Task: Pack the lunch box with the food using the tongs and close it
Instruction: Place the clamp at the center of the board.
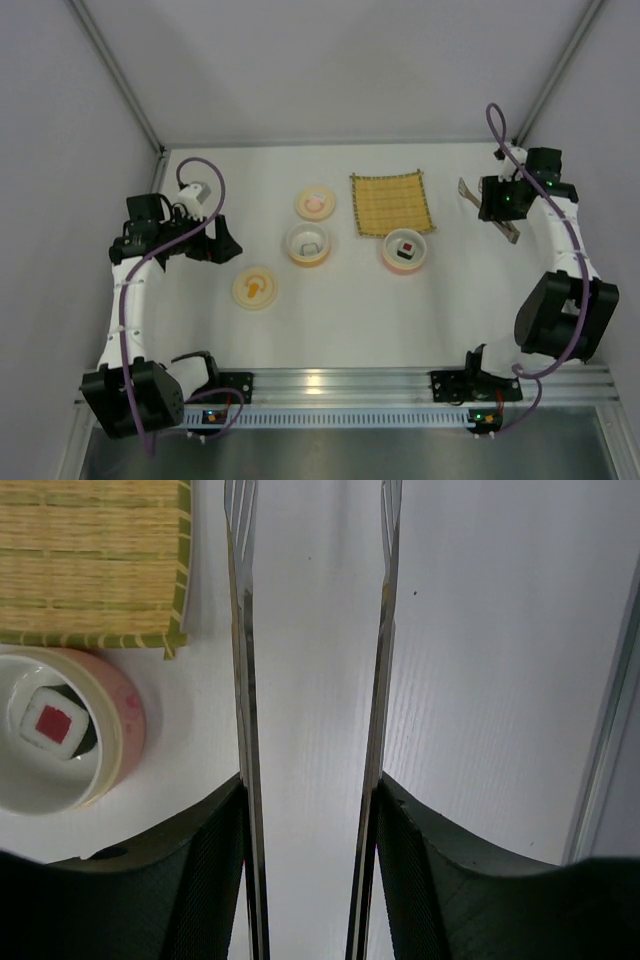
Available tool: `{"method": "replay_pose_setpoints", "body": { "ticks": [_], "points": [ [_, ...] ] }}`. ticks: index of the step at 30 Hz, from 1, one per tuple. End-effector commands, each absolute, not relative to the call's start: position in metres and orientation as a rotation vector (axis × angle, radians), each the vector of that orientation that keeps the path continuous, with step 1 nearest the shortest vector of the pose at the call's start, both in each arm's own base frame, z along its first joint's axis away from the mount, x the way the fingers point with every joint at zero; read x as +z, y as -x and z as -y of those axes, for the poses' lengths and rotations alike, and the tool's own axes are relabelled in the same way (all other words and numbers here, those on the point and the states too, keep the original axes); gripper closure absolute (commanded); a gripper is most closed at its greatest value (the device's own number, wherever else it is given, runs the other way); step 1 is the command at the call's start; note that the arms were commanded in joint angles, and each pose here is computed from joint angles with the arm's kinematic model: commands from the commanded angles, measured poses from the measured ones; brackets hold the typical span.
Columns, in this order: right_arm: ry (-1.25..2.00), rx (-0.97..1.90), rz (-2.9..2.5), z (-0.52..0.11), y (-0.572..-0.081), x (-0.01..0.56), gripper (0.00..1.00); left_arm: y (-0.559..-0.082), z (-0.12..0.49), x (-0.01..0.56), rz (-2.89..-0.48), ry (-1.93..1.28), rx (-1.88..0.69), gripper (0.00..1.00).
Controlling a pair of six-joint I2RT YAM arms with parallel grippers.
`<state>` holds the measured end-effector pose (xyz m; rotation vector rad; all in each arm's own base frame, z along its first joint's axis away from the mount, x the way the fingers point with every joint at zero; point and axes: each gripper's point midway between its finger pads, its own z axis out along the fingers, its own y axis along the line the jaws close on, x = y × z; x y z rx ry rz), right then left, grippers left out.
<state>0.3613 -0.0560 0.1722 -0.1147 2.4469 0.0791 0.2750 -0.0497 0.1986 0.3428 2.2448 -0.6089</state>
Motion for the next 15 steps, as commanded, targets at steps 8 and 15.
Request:
{"method": "replay_pose_setpoints", "body": {
  "ticks": [8,15],
  "points": [
    [0.047,-0.010,-2.413,0.092,-0.430,0.132,0.49,-0.290,0.048,0.203,-2.217,-0.325,-0.618,0.02],
    [0.023,-0.003,-2.460,0.099,-0.450,0.102,0.46,-0.290,0.044,0.201,-2.228,-0.336,-0.589,0.02]
  ]
}}
